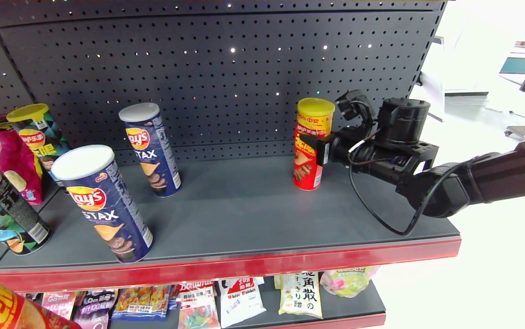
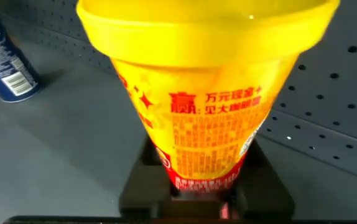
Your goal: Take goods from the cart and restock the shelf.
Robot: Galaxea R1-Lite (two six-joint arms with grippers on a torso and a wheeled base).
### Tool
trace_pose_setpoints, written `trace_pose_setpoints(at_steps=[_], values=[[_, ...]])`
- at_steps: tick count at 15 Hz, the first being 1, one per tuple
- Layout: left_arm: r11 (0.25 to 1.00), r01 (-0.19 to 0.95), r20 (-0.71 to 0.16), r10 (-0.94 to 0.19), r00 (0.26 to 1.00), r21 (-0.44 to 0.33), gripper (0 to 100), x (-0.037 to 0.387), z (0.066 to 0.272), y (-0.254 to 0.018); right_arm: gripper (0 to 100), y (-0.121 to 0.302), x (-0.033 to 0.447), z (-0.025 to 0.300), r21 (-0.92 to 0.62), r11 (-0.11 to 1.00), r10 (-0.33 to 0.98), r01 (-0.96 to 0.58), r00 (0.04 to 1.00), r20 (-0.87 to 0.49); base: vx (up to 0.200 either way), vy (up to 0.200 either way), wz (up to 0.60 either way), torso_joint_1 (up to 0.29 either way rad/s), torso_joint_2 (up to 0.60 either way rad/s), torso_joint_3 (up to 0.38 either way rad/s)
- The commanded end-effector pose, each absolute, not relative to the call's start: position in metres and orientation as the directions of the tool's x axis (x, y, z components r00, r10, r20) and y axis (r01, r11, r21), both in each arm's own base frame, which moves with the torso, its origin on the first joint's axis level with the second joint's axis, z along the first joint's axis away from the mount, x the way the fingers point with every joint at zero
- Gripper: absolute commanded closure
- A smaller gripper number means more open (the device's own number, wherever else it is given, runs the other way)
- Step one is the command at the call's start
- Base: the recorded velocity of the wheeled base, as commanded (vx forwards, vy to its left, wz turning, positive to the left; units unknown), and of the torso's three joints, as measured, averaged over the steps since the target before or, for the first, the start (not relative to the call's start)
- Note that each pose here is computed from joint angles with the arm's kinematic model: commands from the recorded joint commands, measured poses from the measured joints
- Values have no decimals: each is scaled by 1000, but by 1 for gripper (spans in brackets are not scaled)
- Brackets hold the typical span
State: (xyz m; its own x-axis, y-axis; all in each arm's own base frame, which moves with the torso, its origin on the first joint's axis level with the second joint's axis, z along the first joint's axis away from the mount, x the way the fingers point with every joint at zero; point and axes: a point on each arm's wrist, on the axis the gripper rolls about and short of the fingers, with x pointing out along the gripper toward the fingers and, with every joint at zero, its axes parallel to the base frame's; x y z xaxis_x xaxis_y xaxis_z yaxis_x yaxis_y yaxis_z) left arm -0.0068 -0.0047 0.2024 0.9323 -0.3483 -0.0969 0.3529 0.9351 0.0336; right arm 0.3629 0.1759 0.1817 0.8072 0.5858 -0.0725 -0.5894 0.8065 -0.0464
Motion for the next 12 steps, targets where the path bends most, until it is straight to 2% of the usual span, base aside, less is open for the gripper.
trace_pose_setpoints(at_steps=[1,5,8,12], values=[[936,351,-95,-346,933,34,100,-7,202,-5,100,176,360,184,-47,802,592,-596,803,-71,0,0,0,0,0,0],[936,351,-91,-347,934,36,100,-8,203,-5,100,165,320,214,-52,743,667,-667,745,-28,0,0,0,0,0,0],[935,354,-97,-349,932,34,100,-7,202,-5,100,156,288,214,-40,645,762,-763,646,-51,0,0,0,0,0,0],[935,352,-92,-348,933,35,100,-6,206,-5,100,154,277,207,-24,533,843,-846,534,-71,0,0,0,0,0,0]])
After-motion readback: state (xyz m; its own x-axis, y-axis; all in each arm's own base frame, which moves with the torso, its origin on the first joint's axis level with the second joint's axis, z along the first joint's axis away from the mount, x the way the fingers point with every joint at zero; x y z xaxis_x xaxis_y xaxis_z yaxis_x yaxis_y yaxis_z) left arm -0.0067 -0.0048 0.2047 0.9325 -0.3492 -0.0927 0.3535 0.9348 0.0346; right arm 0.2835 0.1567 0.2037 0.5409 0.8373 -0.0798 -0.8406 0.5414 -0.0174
